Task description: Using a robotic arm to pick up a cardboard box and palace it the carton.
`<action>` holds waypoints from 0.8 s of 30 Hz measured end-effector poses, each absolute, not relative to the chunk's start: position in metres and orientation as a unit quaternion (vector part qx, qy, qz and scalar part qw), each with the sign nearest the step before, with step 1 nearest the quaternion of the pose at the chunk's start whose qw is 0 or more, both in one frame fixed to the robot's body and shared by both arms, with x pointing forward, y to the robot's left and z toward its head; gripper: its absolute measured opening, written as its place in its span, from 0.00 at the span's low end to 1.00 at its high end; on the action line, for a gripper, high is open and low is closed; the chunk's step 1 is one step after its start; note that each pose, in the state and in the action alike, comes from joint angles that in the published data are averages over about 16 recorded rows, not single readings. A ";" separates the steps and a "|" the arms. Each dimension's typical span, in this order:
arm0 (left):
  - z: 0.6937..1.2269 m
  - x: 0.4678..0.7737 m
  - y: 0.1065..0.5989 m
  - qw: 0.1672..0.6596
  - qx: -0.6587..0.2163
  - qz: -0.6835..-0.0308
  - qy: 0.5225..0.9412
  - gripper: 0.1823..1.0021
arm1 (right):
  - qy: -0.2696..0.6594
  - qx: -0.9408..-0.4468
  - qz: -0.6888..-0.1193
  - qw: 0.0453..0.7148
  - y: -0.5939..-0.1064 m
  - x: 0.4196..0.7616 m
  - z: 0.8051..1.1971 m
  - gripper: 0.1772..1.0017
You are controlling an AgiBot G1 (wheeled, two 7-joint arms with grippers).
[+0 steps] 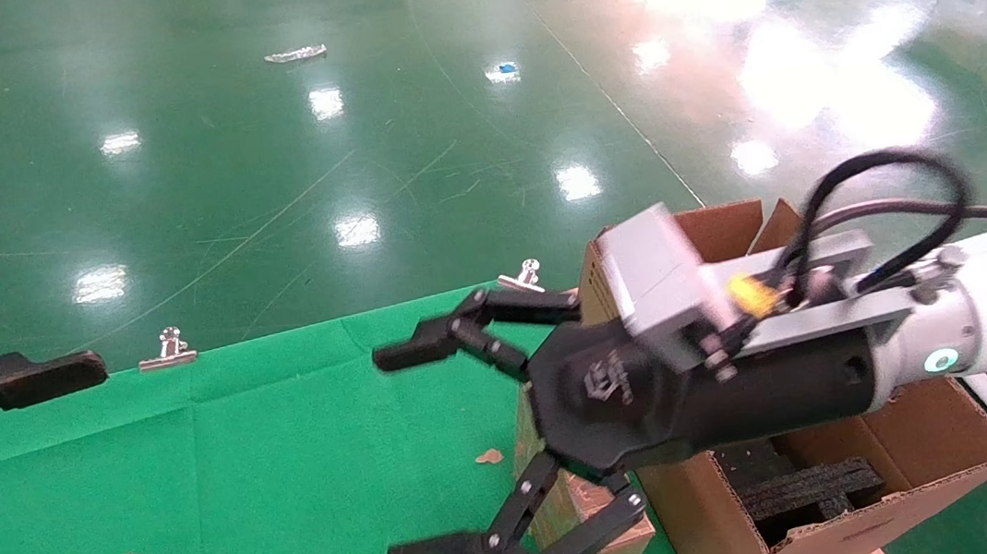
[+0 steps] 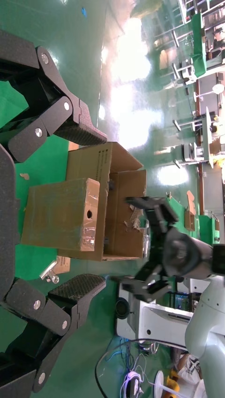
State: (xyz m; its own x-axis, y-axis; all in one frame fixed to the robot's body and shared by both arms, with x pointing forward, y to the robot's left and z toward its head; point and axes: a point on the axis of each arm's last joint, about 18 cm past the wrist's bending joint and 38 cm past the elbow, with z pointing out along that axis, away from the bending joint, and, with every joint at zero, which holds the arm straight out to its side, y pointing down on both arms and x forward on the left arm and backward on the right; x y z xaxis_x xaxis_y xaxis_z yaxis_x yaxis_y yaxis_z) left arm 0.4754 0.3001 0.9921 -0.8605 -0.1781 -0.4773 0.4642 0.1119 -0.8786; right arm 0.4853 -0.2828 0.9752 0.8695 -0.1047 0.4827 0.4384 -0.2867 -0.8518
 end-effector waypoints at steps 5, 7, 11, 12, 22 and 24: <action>0.992 0.475 0.300 0.244 0.102 -0.659 0.705 1.00 | -0.094 -0.817 -0.213 0.527 -0.268 0.501 0.963 1.00; 0.992 0.475 0.300 0.244 0.102 -0.659 0.705 1.00 | -0.085 -0.838 -0.207 0.498 -0.262 0.509 0.959 1.00; 0.992 0.475 0.300 0.244 0.102 -0.659 0.705 1.00 | -0.063 -0.875 -0.199 0.436 -0.251 0.525 0.953 1.00; 0.992 0.475 0.300 0.244 0.102 -0.659 0.705 1.00 | -0.057 -0.883 -0.198 0.421 -0.249 0.528 0.952 1.00; 0.992 0.475 0.300 0.244 0.102 -0.659 0.705 1.00 | -0.023 -0.932 -0.234 0.276 -0.243 0.554 0.969 1.00; 0.992 0.475 0.300 0.244 0.102 -0.659 0.705 1.00 | -0.020 -0.935 -0.247 0.252 -0.245 0.555 0.980 1.00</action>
State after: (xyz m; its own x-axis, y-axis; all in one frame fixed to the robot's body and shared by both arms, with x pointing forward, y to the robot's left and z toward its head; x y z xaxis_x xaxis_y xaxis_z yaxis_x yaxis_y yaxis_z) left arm 0.4754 0.3001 0.9921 -0.8605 -0.1780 -0.4774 0.4642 0.1119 -0.8786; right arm 0.5553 -0.2449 0.9798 0.8767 -0.0869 0.4731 0.1630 -0.8717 -0.4622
